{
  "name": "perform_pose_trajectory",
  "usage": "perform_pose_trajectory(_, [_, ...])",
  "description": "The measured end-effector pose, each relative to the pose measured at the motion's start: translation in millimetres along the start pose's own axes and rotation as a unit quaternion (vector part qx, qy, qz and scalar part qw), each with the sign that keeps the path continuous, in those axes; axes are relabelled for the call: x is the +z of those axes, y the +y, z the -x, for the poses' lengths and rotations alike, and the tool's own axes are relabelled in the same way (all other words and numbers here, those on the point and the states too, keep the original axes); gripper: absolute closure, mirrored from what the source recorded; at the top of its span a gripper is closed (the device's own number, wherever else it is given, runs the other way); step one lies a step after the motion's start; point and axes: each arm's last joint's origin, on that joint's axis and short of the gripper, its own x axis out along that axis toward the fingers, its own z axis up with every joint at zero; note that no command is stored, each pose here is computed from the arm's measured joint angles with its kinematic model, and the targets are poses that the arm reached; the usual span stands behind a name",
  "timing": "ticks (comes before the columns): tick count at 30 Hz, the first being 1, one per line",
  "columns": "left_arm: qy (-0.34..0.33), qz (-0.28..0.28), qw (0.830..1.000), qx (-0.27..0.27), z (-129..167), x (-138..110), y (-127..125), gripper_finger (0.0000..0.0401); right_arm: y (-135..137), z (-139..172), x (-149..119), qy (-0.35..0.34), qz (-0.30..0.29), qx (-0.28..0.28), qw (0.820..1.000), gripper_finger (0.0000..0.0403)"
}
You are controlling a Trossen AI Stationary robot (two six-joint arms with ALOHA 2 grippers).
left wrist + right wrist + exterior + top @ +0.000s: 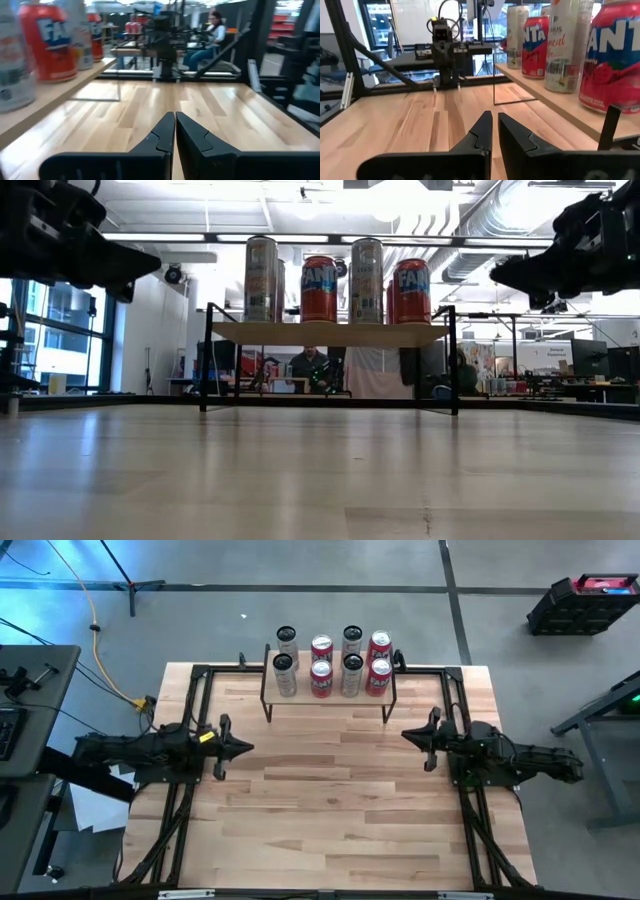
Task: Place canned beverage on shelf
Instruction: Return to Home Position
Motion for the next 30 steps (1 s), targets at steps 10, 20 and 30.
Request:
perform_pose_trajectory(10, [0.001,-0.052,0.998,-0.04,0.1,-0.5,-2.3,0.0393,0.0,0.0,-0.4,0.002,0.0,0.0,1.0,0.0386])
perform_pose_trajectory(20, [0.002,-0.049,0.998,-0.039,0.1,-0.6,-2.2,0.0393,0.0,0.0,-0.4,0.002,0.0,0.0,1.0,0.0386])
perform_pose_trajectory(30, [0.002,-0.049,0.998,-0.039,0.1,-0.6,-2.2,0.0393,0.0,0.0,-0.4,0.002,0.0,0.0,1.0,0.0386])
